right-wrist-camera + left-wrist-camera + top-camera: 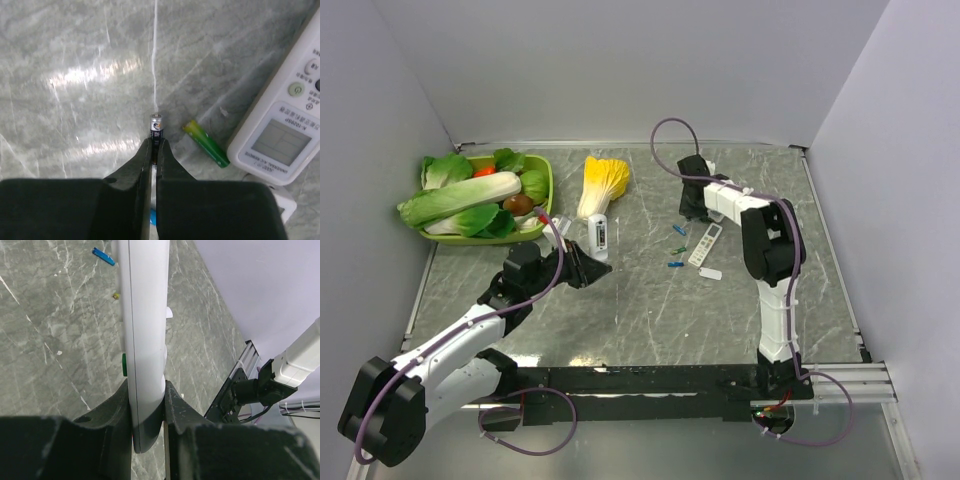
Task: Load the batteries into the remote control
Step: Pick up the battery from the center of the board, then place the battery at the center of the board.
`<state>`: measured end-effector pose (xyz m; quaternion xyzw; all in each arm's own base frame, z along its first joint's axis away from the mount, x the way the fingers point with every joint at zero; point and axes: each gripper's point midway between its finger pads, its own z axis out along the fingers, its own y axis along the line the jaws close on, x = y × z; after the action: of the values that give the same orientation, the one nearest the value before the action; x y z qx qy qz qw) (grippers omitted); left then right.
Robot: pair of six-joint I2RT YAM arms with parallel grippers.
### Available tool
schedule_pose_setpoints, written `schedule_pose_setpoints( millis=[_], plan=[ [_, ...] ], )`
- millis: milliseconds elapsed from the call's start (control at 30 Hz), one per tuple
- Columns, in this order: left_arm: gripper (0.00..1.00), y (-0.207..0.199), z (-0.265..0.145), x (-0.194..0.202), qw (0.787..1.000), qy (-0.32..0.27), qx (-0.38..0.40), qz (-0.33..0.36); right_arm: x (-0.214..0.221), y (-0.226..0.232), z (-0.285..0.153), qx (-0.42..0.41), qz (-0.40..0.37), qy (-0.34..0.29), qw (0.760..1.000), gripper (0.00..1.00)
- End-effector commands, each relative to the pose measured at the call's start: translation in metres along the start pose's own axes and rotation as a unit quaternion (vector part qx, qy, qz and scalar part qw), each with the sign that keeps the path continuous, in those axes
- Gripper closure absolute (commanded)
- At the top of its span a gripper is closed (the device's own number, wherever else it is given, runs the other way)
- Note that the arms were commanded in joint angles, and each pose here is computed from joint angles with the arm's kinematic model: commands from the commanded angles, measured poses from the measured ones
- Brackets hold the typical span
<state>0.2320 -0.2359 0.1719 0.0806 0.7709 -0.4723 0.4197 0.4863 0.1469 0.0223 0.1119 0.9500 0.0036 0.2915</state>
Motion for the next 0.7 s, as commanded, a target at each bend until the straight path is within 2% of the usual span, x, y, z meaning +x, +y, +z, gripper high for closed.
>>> schedule_pose_setpoints(
  millis=[0, 67, 133, 167, 333, 500, 667],
  plan=[
    [0.99, -0.017, 0.002, -0.027, 0.999, -0.037, 0.024, 0.024, -0.018, 0.013, -0.053, -0.054, -0.047, -0.049, 0.996, 1.00],
    [0.99, -0.017, 0.001, -0.027, 0.999, -0.039, 0.025, 0.024, -0.020, 0.023, -0.083, -0.082, -0.064, -0.068, 0.992, 1.00],
    [0.99, -0.017, 0.001, -0.029, 0.998, -0.044, 0.026, 0.023, 0.001, 0.027, -0.097, -0.101, -0.092, -0.057, 0.989, 1.00],
    [0.99, -0.018, 0.001, -0.029, 0.998, -0.045, 0.027, 0.022, 0.003, 0.034, -0.118, -0.120, -0.107, -0.070, 0.985, 1.00],
    [0.99, -0.014, -0.001, -0.029, 0.998, -0.054, 0.021, 0.014, 0.070, 0.053, -0.161, -0.190, -0.161, -0.039, 0.968, 1.00],
    [0.99, -0.013, -0.005, -0.030, 0.998, -0.067, 0.016, 0.011, 0.148, 0.059, -0.170, -0.205, -0.218, 0.015, 0.954, 1.00],
    [0.99, -0.009, -0.009, -0.032, 0.997, -0.079, 0.002, 0.011, 0.187, 0.059, -0.164, -0.203, -0.254, 0.039, 0.945, 1.00]
  ],
)
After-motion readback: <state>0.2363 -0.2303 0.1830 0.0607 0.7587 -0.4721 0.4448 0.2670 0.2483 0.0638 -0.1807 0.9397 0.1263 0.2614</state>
